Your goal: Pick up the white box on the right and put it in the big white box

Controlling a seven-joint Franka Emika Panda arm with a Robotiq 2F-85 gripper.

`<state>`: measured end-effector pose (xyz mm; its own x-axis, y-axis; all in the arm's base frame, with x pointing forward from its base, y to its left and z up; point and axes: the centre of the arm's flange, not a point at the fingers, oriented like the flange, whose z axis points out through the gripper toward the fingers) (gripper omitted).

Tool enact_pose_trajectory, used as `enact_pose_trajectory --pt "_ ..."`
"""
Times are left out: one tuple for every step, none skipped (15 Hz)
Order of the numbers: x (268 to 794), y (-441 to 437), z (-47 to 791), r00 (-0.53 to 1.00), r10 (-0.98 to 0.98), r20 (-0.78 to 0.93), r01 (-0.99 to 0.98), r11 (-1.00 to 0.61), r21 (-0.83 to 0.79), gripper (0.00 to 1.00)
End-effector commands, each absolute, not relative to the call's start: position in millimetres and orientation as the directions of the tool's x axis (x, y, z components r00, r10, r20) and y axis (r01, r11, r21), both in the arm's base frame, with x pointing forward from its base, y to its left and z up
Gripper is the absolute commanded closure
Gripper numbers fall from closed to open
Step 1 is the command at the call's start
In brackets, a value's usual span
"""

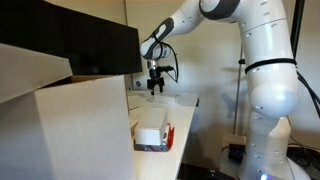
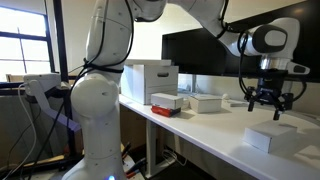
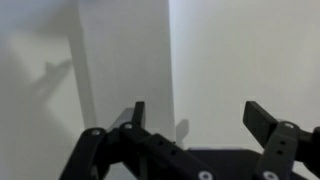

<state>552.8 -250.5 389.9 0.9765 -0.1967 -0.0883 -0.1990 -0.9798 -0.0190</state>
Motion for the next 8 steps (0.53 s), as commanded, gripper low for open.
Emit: enact_pose_trajectory --pt "531.0 -266.1 397.3 0.970 -0.230 -0.078 -0.232 -0.973 -0.017 0.00" --pt "528.0 -271.0 397.3 0.968 -0.238 -0.078 -0.240 -0.971 -0.015 0.00" --pt "525.2 -275.1 397.5 0.966 -0.245 -0.078 -0.247 -0.969 -0.013 0.00" --pt "522.2 -279.6 396.9 0.965 -0.252 -0.079 -0.253 -0.967 -0.010 0.00" --pt "519.8 -282.9 396.2 0.963 -0.257 -0.081 -0.258 -0.966 -0.009 0.00" --pt "517.6 -286.1 395.3 0.962 -0.262 -0.084 -0.263 -0.965 -0.007 0.00" --pt "515.3 -288.9 393.2 0.960 -0.268 -0.087 -0.269 -0.963 -0.006 0.00" --pt "505.1 -300.8 392.2 0.958 -0.273 -0.091 -0.275 -0.961 -0.003 0.00"
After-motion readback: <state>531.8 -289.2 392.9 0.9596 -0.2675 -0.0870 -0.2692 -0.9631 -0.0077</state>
